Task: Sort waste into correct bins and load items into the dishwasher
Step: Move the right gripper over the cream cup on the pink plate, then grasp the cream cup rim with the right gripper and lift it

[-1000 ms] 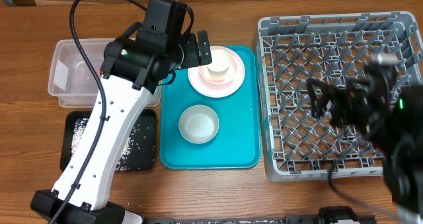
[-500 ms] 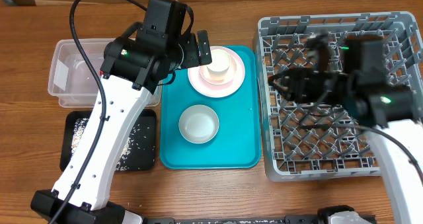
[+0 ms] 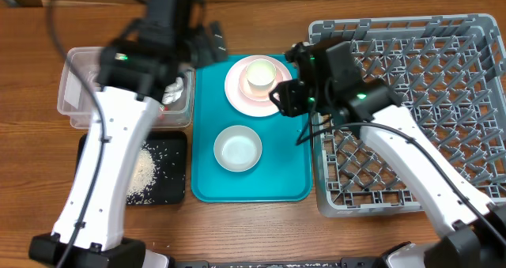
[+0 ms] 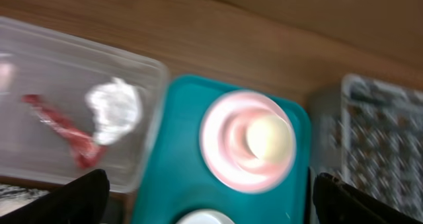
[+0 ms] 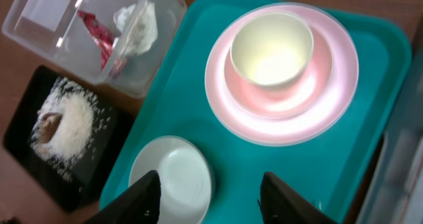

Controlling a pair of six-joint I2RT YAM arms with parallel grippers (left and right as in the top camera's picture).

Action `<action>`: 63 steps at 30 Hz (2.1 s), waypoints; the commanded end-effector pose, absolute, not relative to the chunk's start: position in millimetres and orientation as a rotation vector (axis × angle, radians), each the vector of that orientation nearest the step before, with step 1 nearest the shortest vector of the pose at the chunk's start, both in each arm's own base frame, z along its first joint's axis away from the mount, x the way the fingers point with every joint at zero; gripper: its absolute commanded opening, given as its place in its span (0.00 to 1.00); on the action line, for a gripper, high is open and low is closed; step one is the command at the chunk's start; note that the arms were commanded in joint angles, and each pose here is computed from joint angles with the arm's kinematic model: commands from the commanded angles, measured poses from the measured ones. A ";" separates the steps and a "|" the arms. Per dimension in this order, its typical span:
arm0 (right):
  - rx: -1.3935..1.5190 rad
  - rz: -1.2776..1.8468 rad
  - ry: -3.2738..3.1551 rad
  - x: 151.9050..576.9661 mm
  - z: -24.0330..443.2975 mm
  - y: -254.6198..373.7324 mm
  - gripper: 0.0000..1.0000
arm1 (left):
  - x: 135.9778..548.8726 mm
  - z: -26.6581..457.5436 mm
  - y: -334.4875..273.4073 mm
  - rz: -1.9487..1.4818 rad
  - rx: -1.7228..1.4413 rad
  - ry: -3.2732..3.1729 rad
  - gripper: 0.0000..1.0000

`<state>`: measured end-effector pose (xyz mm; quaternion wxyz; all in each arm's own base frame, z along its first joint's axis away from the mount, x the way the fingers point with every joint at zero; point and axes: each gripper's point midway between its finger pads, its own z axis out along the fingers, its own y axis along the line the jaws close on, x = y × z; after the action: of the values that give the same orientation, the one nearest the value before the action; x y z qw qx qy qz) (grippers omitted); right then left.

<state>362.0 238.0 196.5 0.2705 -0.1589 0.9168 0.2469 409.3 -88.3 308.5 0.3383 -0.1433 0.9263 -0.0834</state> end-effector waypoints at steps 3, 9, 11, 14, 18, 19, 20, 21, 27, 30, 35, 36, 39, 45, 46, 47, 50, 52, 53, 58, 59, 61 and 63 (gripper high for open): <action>-0.433 0.569 2.345 392.3 204.9 252.9 0.59 | 405.8 323.8 -16.9 -0.156 -0.634 2.341 1.00; -0.492 0.556 2.216 417.8 204.1 278.9 0.63 | 399.3 312.8 2.9 -0.133 -0.702 2.379 1.00; -0.527 0.532 2.187 425.3 197.7 285.8 0.63 | 399.4 312.8 2.7 -0.133 -0.701 2.379 1.00; -0.578 0.518 2.148 433.2 188.5 297.4 0.62 | 399.5 312.9 2.8 -0.133 -0.702 2.378 1.00; -0.647 0.482 2.104 441.3 175.1 309.5 0.60 | 399.4 312.8 2.7 -0.133 -0.701 2.379 1.00; -0.650 0.475 2.096 444.0 172.4 311.0 0.62 | 399.4 312.8 2.7 -0.133 -0.701 2.379 1.00; -0.648 0.469 2.095 446.4 168.7 312.2 0.66 | 399.5 312.8 2.7 -0.133 -0.701 2.379 1.00; -0.647 0.467 2.095 448.3 164.9 313.4 0.68 | 399.5 312.9 2.7 -0.134 -0.701 2.378 1.00; -0.658 0.451 2.154 451.3 131.1 314.8 0.68 | 399.5 312.9 2.7 -0.134 -0.701 2.378 1.00; -0.668 0.441 2.197 448.5 116.1 312.9 0.68 | 399.5 312.9 2.7 -0.134 -0.701 2.378 1.00; -0.680 0.426 2.249 443.9 99.4 309.6 0.69 | 399.4 312.7 2.7 -0.133 -0.701 2.379 1.00; -0.680 0.414 2.264 443.2 95.1 307.5 0.68 | 399.5 312.8 2.7 -0.133 -0.701 2.379 1.00; -0.715 0.352 2.292 441.2 83.6 300.2 0.68 | 399.5 312.8 2.7 -0.133 -0.701 2.379 1.00; -0.723 0.340 2.296 440.9 82.0 298.9 0.43 | 399.5 312.8 1.9 -0.134 -0.699 2.379 1.00; -0.723 0.340 2.295 441.0 82.0 299.0 0.39 | 399.5 312.9 1.8 -0.135 -0.699 2.379 1.00; -0.723 0.340 2.296 440.9 82.0 298.9 0.36 | 399.5 312.8 1.9 -0.134 -0.699 2.379 1.00; -0.722 0.339 2.296 441.3 82.0 298.4 0.28 | 399.5 312.8 1.9 -0.134 -0.699 2.379 1.00; -0.722 0.339 2.294 441.5 82.3 298.7 0.24 | 399.5 312.8 1.9 -0.134 -0.699 2.379 1.00; -0.721 0.340 2.292 441.8 82.6 298.9 0.22 | 399.5 312.8 2.1 -0.134 -0.700 2.379 1.00; -0.702 0.326 2.263 447.2 91.4 298.0 0.10 | 399.8 312.8 1.7 -0.135 -0.699 2.379 1.00; -0.690 0.308 2.254 449.5 95.6 295.7 0.07 | 399.9 312.4 1.6 -0.134 -0.698 2.380 1.00; -0.664 0.273 2.229 453.6 108.0 290.9 0.04 | 399.9 312.2 1.7 -0.135 -0.699 2.380 1.00; -0.642 0.254 2.201 455.5 124.1 287.3 0.04 | 399.7 312.1 1.8 -0.134 -0.699 2.381 1.00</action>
<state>445.5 291.3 85.4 0.3626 -0.2689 0.8850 0.1143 400.7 3.1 300.4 0.3087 -0.2608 0.9137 -0.0423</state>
